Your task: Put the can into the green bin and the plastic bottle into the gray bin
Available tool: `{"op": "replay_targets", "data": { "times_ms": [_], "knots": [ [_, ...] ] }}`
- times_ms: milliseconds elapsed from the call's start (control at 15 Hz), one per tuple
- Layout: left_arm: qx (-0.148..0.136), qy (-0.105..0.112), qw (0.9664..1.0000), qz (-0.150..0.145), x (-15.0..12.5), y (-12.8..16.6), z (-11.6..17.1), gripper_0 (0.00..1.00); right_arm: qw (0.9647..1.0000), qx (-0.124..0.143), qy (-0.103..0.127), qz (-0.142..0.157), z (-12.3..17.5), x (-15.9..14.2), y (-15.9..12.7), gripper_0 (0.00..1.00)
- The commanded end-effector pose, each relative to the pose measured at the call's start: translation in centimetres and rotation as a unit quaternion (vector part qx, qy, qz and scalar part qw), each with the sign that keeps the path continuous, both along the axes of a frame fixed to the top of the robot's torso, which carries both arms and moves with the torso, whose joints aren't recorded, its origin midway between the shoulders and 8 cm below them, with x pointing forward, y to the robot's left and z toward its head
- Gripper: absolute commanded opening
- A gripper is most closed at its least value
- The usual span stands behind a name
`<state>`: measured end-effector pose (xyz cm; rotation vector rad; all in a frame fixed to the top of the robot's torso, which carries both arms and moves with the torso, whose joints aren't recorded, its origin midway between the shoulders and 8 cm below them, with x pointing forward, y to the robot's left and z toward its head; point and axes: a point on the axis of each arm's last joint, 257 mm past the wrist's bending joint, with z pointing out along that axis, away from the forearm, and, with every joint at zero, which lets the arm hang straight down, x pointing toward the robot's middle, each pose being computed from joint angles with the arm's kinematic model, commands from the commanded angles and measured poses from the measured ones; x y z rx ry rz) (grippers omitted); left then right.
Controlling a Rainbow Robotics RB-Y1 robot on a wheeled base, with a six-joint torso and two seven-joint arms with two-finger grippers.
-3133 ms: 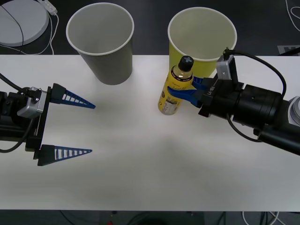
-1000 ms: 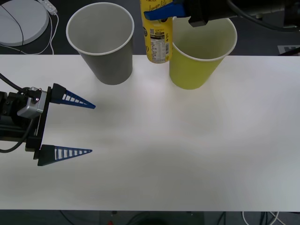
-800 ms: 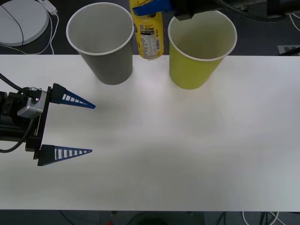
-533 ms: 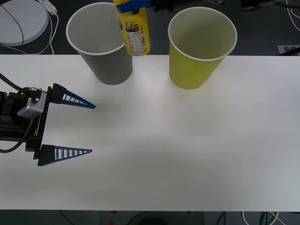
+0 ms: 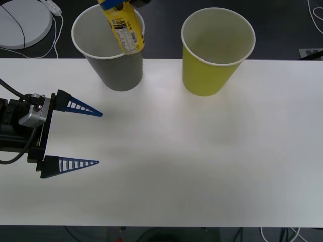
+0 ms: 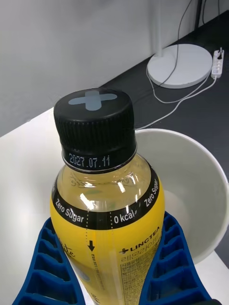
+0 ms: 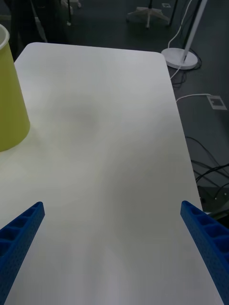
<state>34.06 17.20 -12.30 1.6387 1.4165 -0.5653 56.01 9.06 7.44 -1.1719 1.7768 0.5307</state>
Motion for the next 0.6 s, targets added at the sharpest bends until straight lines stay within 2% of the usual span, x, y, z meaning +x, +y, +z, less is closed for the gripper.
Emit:
{"op": "replay_targets", "data": {
  "times_ms": [67, 400, 600],
  "knots": [
    [0.0, 0.0, 1.0, 0.0, 0.0, 0.0, 0.0, 1.0, 0.9994, -0.022, 0.021, -0.017, 0.3, 0.5, 0.7, 0.0],
    [0.0, 0.0, 1.0, 0.0, 0.0, 0.0, 0.0, 1.0, 0.9949, -0.072, 0.049, -0.052, 2.2, 1.2, 1.5, 0.0],
    [0.0, 0.0, 1.0, 0.0, 0.0, 0.0, 0.0, 1.0, 0.99, -0.081, 0.066, -0.094, 1.9, 1.4, 3.0, 0.0]
  ]
}}
